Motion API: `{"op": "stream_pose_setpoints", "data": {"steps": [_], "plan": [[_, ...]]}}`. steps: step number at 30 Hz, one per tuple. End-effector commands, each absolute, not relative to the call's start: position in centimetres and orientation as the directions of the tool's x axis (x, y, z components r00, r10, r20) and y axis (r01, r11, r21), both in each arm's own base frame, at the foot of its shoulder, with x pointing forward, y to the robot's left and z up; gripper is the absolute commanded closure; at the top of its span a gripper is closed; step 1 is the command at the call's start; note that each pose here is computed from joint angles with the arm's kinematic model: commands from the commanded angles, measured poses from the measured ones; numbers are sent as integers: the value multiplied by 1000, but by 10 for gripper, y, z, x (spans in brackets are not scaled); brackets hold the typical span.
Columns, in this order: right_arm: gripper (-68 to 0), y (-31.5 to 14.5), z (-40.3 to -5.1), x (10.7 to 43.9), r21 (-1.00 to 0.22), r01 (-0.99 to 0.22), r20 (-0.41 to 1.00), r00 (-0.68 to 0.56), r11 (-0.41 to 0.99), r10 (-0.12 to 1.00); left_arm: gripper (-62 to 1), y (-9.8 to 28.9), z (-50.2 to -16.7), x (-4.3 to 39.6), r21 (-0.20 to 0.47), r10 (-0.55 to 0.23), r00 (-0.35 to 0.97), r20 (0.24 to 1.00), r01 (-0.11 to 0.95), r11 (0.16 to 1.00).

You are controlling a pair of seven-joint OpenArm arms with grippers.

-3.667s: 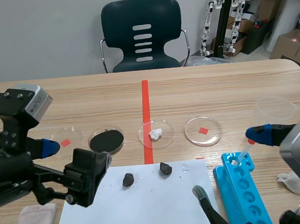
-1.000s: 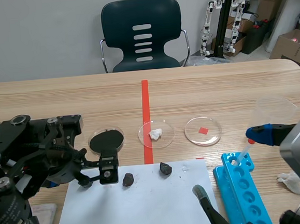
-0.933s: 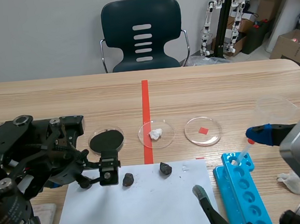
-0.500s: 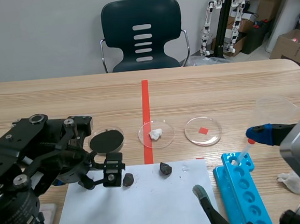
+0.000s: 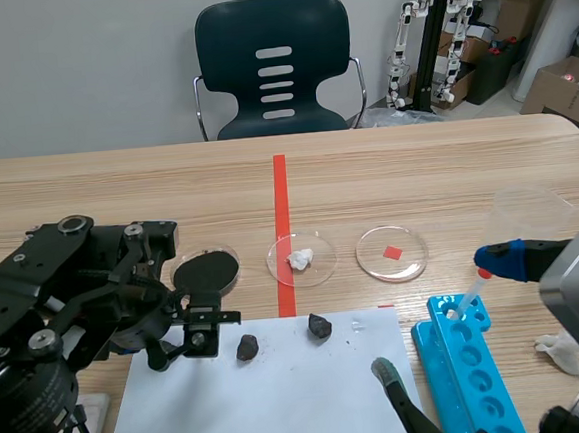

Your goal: Pick up the left mineral with the left hand

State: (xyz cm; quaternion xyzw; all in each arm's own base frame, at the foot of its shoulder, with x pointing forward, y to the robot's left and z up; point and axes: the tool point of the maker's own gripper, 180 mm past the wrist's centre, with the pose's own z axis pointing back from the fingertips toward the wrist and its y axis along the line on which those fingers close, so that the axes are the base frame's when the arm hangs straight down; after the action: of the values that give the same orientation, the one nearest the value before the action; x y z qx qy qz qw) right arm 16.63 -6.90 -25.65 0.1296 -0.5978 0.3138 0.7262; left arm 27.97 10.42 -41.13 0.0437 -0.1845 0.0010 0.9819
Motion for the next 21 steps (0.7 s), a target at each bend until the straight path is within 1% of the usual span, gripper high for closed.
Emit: {"op": "stream_pose_setpoints", "data": {"steps": [1,4,7,11,14,18,21], "plan": [[-679,-70,-249,170,-199,-608,954,60,768,295,-371,104,-406,285,81,-5,925,381,-28,996],[-679,-70,-249,170,-199,-608,954,60,768,295,-328,105,-408,284,84,-5,928,372,-29,996],[-679,-70,-249,170,-199,-608,954,60,768,295,-319,106,-411,282,87,-5,931,364,-29,996],[-679,-70,-249,170,-199,-608,954,60,768,295,-233,106,-411,282,87,-4,932,363,-30,996],[-679,-70,-249,170,-199,-608,954,60,768,295,-211,106,-411,282,87,-4,931,364,-30,996],[-679,-70,-249,170,-199,-608,954,60,768,295,-140,106,-411,282,87,-4,931,366,-30,996],[-679,-70,-249,170,-199,-608,954,60,768,295,-115,106,-411,282,87,-4,931,366,-30,996]]}}
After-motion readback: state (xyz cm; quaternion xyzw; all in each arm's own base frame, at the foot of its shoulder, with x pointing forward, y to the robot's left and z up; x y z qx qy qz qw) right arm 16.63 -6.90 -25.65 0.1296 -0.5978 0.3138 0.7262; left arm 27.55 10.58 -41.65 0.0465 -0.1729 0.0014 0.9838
